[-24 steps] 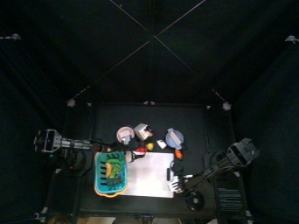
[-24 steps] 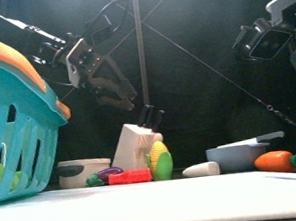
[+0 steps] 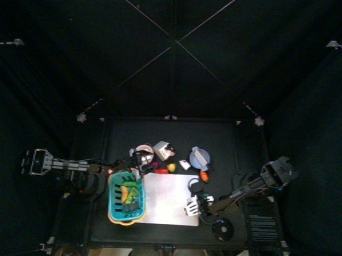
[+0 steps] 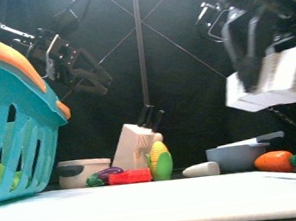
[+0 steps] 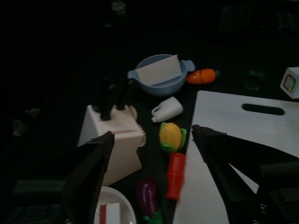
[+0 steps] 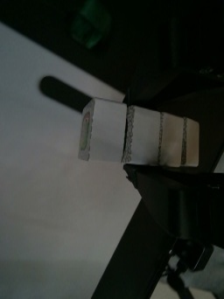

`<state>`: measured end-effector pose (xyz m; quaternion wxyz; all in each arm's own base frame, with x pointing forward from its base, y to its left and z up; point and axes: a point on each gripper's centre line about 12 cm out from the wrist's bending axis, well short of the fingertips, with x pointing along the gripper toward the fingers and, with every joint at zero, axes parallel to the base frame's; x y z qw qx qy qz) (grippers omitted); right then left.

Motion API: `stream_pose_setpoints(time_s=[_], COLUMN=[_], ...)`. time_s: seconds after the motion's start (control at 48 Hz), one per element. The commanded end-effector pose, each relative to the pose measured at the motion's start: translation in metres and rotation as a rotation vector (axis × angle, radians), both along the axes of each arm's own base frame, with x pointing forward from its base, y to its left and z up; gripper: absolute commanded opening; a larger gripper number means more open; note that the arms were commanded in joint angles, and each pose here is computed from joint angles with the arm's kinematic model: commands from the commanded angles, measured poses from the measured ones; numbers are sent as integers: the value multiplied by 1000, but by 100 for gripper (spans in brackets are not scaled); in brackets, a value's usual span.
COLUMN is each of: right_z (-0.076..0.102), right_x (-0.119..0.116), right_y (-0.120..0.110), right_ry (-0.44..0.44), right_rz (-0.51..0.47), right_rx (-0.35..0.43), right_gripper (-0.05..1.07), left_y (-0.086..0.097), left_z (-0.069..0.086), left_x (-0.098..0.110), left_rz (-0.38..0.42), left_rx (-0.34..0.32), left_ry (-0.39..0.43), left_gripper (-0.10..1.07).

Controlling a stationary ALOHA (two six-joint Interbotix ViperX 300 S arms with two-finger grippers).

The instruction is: Place white sushi roll on board

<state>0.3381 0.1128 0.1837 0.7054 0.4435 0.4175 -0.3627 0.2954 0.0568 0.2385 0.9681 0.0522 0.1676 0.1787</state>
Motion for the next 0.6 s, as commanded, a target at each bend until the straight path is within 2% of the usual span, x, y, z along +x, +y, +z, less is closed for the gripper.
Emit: stream_pose_setpoints(time_s=[0.0, 0.208, 0.417, 0.583], right_z=[13, 8, -6, -10], right_x=[17, 51, 69, 79], right_y=[-11, -24, -38, -46], right_ry=[-69, -140, -118, -117], right_rz=[-21, -31, -73, -103], right_rx=[12, 15, -1, 5], right_gripper=[65, 65, 65, 65], left_y=[1, 2, 1, 1], left_z=[9, 6, 6, 7], left_x=[-1, -5, -10, -12], left_rz=[12, 19, 19, 22], left_rx=[7, 10, 8, 3], left_ry=[-33, -30, -35, -41], left_gripper=[103, 103, 103, 103])
